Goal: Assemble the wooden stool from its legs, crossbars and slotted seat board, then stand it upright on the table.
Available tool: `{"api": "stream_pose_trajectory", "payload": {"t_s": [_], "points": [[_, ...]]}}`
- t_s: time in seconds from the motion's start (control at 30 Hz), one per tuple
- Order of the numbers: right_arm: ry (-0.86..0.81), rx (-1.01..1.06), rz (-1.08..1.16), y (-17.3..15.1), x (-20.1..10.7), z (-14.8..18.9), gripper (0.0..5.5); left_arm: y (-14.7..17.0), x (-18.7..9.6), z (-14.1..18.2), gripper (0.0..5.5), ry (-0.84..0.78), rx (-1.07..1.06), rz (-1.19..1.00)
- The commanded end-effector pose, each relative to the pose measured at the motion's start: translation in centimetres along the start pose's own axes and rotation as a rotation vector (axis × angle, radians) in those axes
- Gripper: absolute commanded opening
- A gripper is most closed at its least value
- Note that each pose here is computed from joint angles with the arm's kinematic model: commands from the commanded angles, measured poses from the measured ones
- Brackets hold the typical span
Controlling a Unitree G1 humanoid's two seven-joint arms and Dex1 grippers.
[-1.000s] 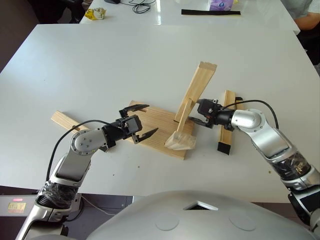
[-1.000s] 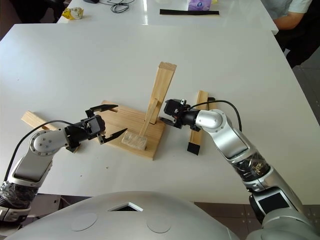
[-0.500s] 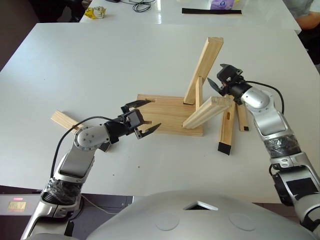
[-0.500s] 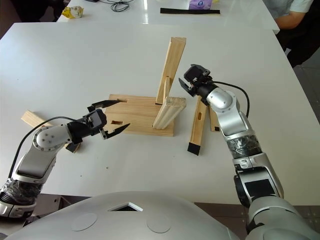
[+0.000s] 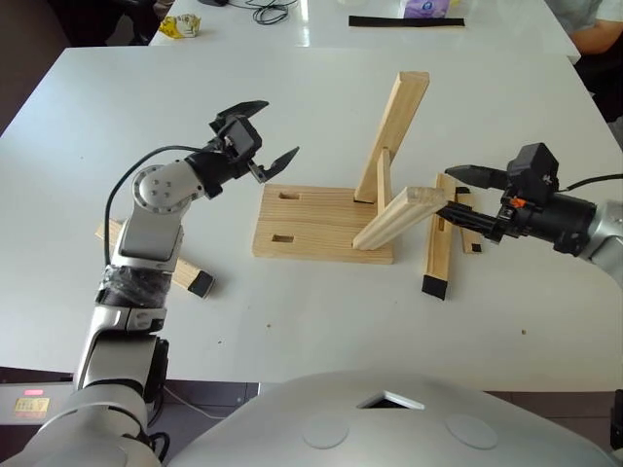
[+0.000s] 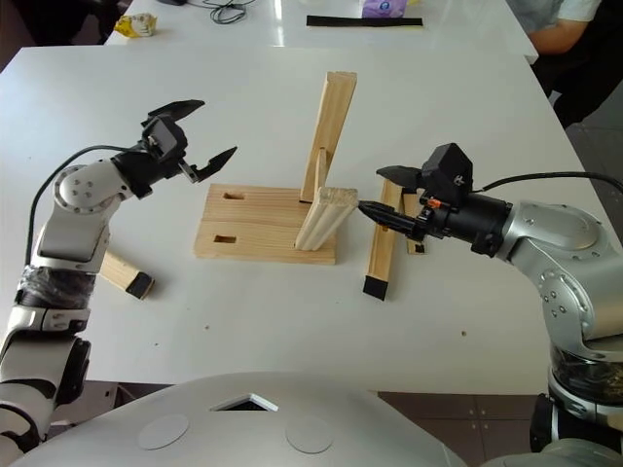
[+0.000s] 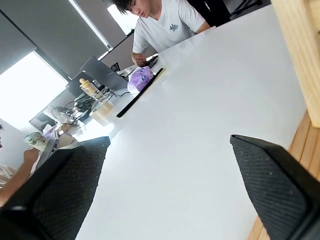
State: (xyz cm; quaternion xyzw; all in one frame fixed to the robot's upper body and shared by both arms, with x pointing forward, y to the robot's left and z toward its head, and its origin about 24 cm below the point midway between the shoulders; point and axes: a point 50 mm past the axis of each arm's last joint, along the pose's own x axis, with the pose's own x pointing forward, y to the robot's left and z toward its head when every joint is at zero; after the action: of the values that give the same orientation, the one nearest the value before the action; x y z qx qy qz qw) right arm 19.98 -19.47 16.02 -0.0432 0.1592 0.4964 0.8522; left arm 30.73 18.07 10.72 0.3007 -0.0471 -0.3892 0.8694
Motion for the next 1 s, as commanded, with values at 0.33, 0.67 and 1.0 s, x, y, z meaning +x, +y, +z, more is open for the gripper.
{"api": "stream_pose_trajectory", "payload": {"t_s": [0.33,0.67,1.0], "points": [[0.186,0.182,0.415,5.1,3.0,-4.1,3.29,-0.6,5.5,-2.5,4.47,0.044,0.123,-0.115],[0.383,0.051,0.311,6.0,6.8,-8.8,3.29,-4.3,2.0,-6.4,4.47,0.129,0.135,-0.294],[0.364,0.055,-0.040,2.1,7.4,-9.4,3.29,-4.2,-0.9,-7.9,4.47,0.180,0.076,-0.278]]}}
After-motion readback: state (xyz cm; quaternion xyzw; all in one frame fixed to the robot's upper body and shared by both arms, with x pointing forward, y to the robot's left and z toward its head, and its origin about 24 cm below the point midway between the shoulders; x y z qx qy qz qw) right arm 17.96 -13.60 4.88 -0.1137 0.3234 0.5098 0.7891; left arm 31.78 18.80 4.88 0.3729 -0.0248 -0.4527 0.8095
